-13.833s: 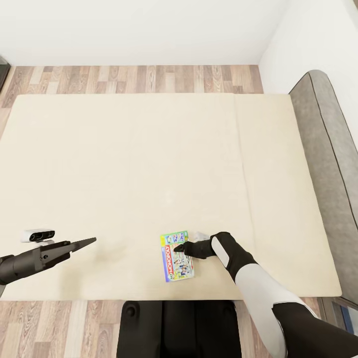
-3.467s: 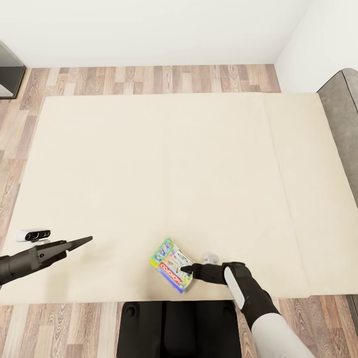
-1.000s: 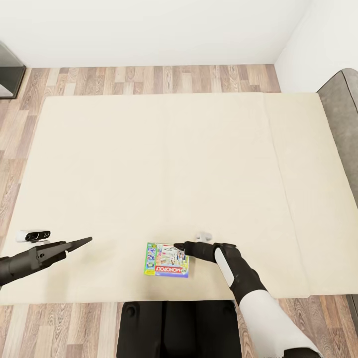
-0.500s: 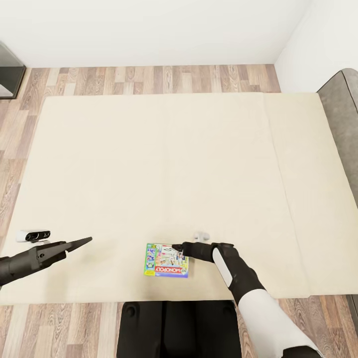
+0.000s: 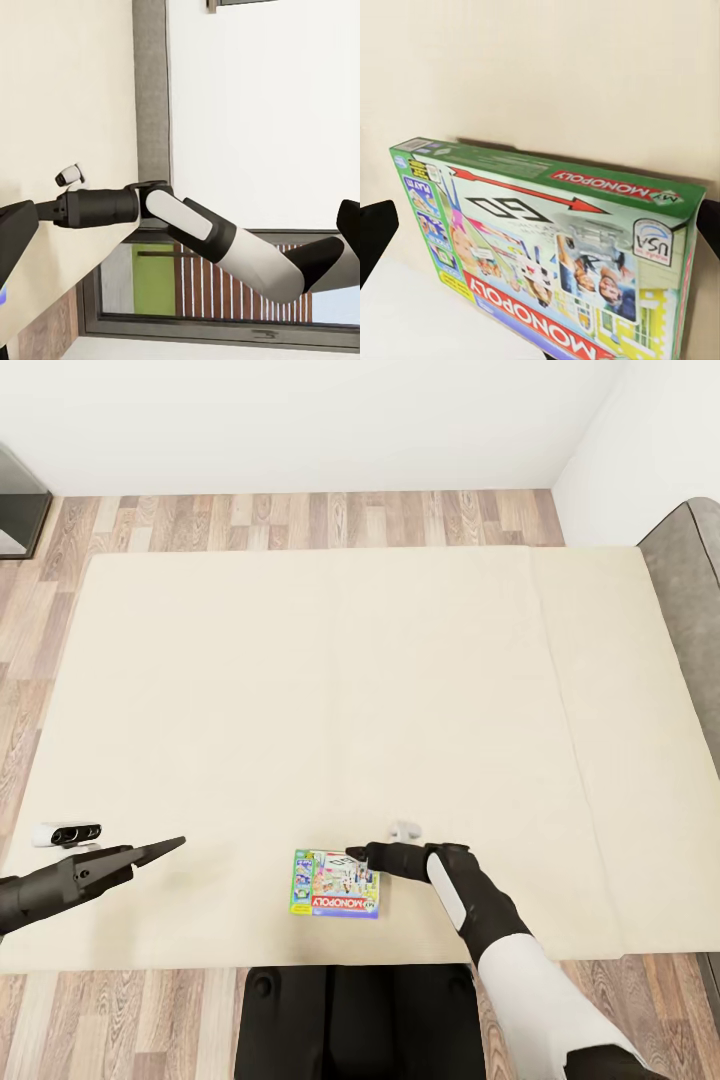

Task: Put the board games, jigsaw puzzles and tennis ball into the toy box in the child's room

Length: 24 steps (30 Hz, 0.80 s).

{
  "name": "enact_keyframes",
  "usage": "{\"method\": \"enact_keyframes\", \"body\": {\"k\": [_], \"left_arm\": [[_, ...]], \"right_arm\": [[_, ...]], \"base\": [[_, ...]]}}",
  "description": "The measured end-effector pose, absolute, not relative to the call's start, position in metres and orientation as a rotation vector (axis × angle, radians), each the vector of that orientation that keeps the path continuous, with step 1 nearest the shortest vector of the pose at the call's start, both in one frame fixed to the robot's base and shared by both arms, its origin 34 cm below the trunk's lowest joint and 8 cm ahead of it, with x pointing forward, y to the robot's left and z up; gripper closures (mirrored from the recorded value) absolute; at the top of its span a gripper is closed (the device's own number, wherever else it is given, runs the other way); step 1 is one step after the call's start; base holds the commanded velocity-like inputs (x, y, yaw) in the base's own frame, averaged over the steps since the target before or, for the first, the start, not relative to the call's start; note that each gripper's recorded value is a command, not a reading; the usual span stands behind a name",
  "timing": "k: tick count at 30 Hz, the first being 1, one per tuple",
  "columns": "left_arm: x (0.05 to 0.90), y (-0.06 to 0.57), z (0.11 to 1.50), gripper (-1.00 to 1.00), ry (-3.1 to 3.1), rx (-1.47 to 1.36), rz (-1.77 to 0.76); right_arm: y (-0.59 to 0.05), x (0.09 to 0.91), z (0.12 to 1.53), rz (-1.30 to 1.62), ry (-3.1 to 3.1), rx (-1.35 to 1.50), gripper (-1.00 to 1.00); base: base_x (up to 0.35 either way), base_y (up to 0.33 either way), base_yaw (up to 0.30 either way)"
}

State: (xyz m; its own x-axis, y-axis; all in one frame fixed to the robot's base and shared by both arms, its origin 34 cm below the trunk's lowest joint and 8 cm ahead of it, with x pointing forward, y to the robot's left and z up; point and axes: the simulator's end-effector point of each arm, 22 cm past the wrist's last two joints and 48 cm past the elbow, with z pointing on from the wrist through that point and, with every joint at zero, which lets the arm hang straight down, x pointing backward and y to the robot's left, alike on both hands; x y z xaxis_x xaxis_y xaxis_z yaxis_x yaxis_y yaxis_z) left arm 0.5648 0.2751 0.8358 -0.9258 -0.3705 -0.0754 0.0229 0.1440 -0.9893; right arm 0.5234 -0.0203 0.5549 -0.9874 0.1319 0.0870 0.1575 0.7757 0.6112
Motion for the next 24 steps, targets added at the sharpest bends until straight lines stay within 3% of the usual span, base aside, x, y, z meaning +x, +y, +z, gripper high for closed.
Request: {"method": "enact_keyframes", "body": {"k": [24], "left_arm": [[0.5648,0.2752,0.8359,-1.0,2.125,-0.336,-1.846]], "right_arm": [[-0.0191,0.5195,0.5549,-1.009,-2.913,-0.23,-1.0]], "base": [[0.0,0.0,0.0]]}}
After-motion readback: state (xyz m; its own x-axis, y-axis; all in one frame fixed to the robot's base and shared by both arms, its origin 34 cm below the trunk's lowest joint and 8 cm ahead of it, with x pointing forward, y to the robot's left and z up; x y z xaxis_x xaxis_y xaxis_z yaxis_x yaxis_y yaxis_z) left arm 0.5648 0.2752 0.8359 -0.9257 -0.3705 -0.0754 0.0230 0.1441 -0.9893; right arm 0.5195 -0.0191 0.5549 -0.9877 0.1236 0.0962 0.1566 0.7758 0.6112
